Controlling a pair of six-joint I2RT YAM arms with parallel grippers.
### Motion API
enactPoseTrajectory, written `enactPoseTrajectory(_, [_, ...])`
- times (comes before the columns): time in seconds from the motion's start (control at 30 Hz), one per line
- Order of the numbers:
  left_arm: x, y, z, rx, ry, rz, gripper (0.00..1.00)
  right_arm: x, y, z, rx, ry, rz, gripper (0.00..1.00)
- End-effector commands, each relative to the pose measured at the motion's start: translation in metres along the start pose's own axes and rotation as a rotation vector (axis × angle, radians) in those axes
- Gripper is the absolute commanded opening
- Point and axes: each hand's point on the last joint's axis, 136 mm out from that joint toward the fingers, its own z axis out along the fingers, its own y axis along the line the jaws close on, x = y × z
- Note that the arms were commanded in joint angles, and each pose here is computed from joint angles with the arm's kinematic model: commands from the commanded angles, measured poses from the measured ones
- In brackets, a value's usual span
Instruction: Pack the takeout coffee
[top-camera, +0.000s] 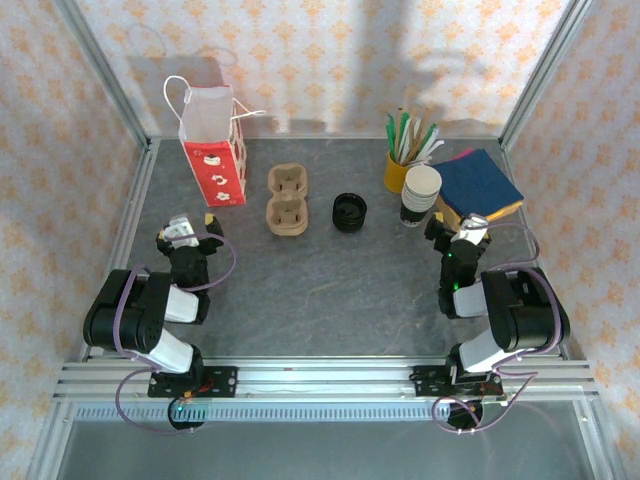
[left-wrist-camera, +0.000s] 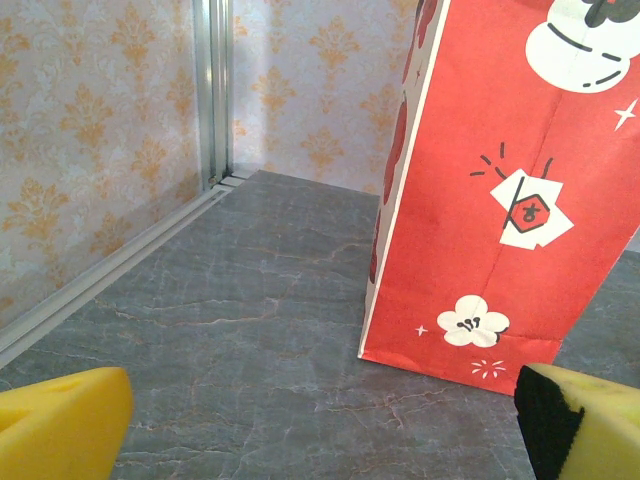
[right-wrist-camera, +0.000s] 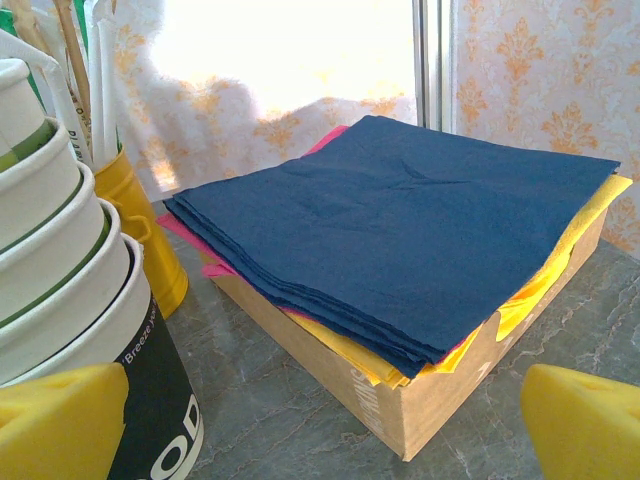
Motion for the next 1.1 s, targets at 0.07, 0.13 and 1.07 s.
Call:
enactPoseTrajectory(0.07, [-0.01,-0.003,-0.005,0.016,-0.05,-0.01,0.99,-0.007,0.0,-0.007,-0.013,-0.043,0.001,1.0])
enactPoseTrajectory(0.13, [-0.018,-0.002,-0.017,0.032,-0.096,-0.021,0.99,-0.012,0.0,-0.015,-0.033,-0.068,0.006,1.0])
enactPoseTrajectory(1.07, [-0.07,-0.048,-0.05,0.021,0.368,-0.349,0.97,-0.071,0.068,0.001,0.088,0.79,0.133,0.72])
